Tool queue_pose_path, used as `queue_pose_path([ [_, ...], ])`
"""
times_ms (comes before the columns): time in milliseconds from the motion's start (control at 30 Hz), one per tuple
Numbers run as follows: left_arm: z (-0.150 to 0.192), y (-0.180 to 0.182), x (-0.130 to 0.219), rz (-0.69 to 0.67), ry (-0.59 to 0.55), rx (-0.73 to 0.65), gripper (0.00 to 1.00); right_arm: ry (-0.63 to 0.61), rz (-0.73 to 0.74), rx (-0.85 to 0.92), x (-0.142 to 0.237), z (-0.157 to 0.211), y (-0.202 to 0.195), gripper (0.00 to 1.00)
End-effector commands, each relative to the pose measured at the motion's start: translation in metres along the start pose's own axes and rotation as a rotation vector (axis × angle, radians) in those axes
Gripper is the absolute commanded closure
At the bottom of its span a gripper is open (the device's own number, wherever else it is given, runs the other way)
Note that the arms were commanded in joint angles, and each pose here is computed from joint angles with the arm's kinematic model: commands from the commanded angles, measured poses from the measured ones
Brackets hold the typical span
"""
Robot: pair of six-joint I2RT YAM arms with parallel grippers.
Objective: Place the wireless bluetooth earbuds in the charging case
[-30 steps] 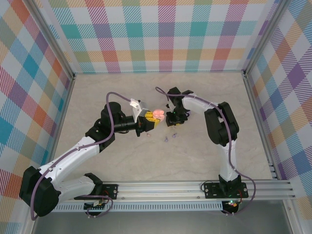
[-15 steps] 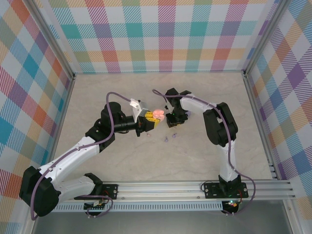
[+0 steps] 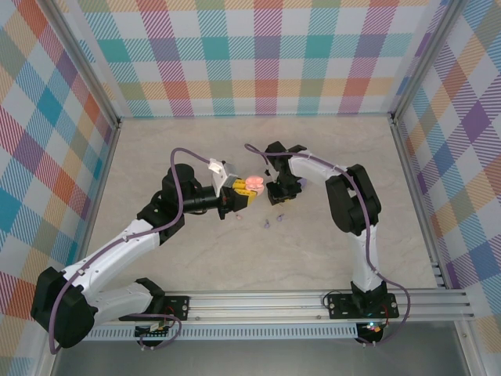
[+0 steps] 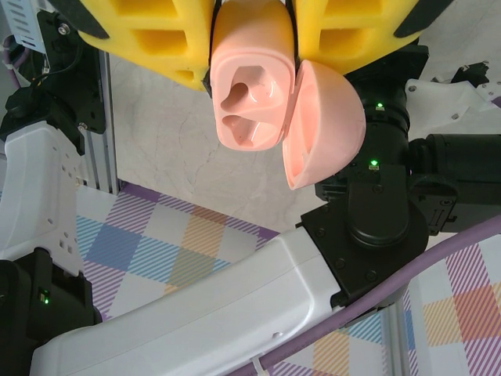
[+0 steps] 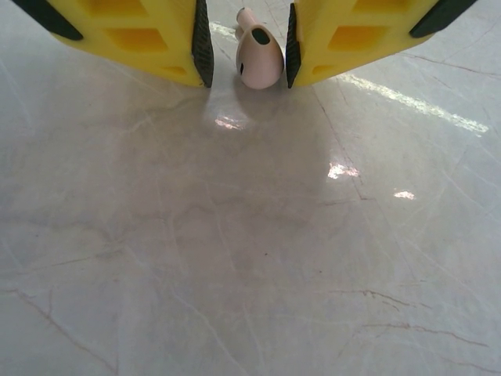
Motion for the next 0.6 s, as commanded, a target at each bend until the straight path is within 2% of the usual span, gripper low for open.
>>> queue_pose_path([
  [0,-0.0059,-0.0066,0.0033,0.007,-0.018,-0.008,0.81,0.057,0.002,-0.005,-0.0139,0.0069,0.0041,0.67],
  [267,-0.0050,-0.0066,0.0030,0.008,-0.016,-0.005,0.81,0.067,0.013,-0.009,-0.0190,0.0066,0.0041,0.69],
  [567,-0.0010,-0.0039,0.0019,-0.004,-0.003,0.013,0.81,0.039,-0.009,-0.074,-0.0158,0.0012,0.0022,0.78],
])
Point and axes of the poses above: each hand's point on the last joint's axis, 136 mm out from that joint toward the fingers, its own x axis back along the fingers, its own y axis along the line the jaws close on, z = x × y, the point moved 1 cm from there along x, back along the fingers, and after that the axes turned 3 degrees about -x, right-handed, at the moved point
